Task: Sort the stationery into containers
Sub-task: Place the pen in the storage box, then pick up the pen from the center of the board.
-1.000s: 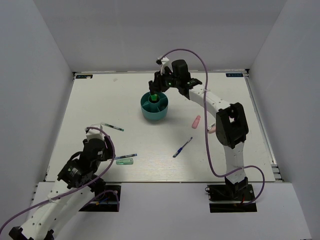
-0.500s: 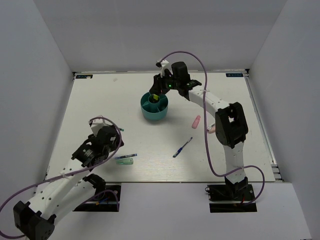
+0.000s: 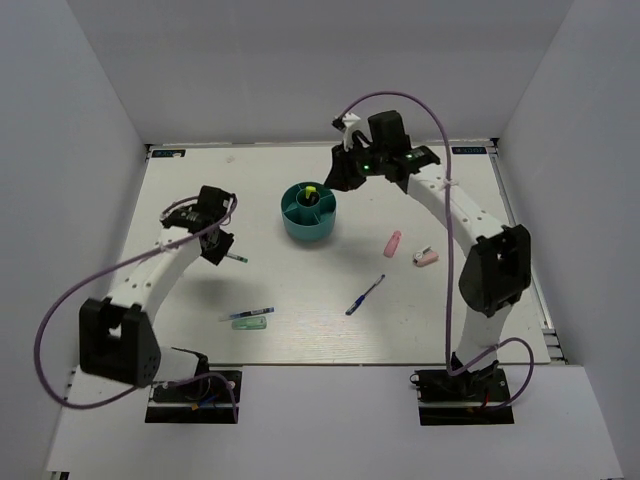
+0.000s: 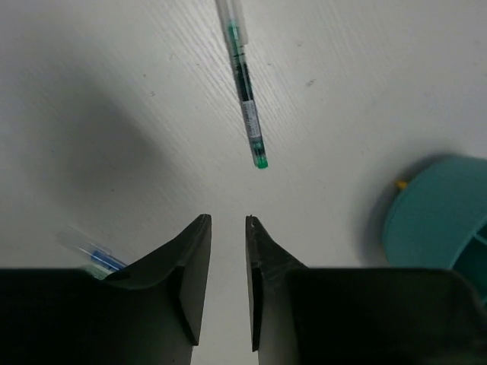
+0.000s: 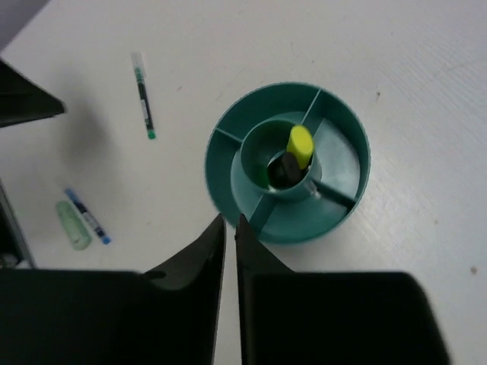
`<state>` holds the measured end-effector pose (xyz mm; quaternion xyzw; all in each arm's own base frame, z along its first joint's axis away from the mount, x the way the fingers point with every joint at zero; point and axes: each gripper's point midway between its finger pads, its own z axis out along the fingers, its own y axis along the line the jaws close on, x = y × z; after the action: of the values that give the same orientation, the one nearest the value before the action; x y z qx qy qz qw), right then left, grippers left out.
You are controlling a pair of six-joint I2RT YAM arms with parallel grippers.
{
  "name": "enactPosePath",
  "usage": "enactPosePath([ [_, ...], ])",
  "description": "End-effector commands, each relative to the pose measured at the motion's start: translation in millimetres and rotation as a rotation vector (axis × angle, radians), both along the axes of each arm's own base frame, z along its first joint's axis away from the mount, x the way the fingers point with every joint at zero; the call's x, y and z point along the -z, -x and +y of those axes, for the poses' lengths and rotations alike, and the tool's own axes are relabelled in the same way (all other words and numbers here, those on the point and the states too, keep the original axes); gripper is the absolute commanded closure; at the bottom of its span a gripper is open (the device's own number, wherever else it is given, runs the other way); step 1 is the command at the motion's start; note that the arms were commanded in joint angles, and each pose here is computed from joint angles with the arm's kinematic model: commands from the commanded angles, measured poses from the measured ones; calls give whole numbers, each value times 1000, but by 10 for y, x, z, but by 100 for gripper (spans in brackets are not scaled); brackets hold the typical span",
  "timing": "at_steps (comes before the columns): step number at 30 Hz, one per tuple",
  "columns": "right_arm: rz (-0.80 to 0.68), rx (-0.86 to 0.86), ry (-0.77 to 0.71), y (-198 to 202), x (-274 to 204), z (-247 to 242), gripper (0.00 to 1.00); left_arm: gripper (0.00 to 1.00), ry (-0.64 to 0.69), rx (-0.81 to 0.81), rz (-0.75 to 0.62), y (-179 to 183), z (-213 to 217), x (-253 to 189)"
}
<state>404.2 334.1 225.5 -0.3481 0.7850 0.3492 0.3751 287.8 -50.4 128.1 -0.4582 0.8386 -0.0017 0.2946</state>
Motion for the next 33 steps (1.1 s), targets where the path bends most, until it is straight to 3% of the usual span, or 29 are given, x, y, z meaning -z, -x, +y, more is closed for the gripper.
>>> enactPosePath([
  [1,90,-41,69,388,-166,-349,68,65,156,-220,145,-34,10,221],
  [3,222,-109,78,709,-33,-540,51,57,180,-249,146,-136,43,241],
  [4,230,-135,86,780,6,-604,51,53,164,-261,164,-233,60,272],
  [6,274,-170,95,1051,153,-812,70,45,127,-286,185,-268,159,279],
  [7,271,-160,92,1064,204,-920,88,43,108,-275,193,-374,172,272],
  [8,314,-160,99,1196,378,-991,91,42,92,-294,196,-403,257,271],
  [12,246,-154,53,1489,472,-1183,91,42,95,-302,195,-622,355,297],
  [19,337,-152,-73,1822,559,-1290,91,42,50,-374,326,-651,561,527],
  [33,311,-88,-149,1776,447,-1548,89,44,33,-413,396,-728,648,937],
])
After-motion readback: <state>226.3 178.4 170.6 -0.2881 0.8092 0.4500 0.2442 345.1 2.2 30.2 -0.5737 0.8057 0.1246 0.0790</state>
